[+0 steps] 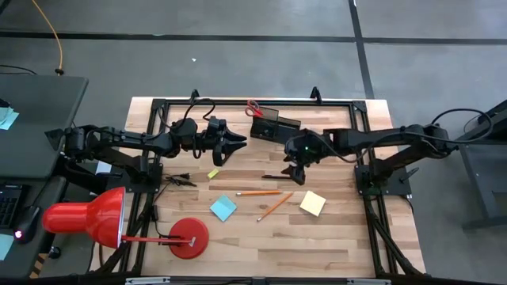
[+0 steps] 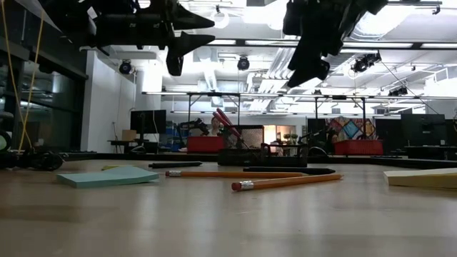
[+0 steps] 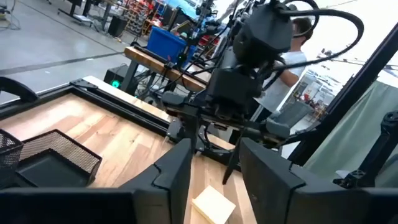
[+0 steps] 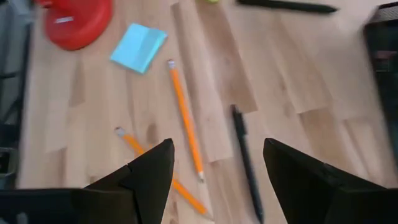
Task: Pick and place office supplies into organizer
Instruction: Put the right black pen in the black desk organizer
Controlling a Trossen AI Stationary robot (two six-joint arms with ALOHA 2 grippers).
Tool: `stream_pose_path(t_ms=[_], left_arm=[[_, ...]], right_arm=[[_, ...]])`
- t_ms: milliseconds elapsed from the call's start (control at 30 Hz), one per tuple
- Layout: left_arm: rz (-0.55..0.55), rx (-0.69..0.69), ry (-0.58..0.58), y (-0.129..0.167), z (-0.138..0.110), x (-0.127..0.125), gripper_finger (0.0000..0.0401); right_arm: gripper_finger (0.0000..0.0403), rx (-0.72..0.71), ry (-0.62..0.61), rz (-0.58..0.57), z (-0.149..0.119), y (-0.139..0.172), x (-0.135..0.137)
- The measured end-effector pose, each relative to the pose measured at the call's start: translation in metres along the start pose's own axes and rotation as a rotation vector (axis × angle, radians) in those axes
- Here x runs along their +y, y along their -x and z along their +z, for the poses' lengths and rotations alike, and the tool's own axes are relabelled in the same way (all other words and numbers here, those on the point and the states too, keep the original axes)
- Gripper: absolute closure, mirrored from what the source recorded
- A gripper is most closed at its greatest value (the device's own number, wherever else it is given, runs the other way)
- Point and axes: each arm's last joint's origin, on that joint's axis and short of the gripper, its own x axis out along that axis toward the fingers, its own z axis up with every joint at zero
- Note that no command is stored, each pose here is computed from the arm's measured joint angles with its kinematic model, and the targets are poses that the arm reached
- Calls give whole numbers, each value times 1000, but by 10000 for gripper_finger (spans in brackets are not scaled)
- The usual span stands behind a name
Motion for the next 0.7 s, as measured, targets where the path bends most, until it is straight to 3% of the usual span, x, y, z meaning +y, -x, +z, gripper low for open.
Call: stream_pose_path(t_ms=[267,467,700], left_arm=[[14,92,-69,0,-8,3,286],[28,93,-71,1,-8,6,288],[195,18,-90,32,26,25,313]], right_arm=[[160,-39,-179,-188,-6,-2,8],[160,-49,-278,-220,-8,-2,9],[160,-52,-321,-231,-8,-2,8]])
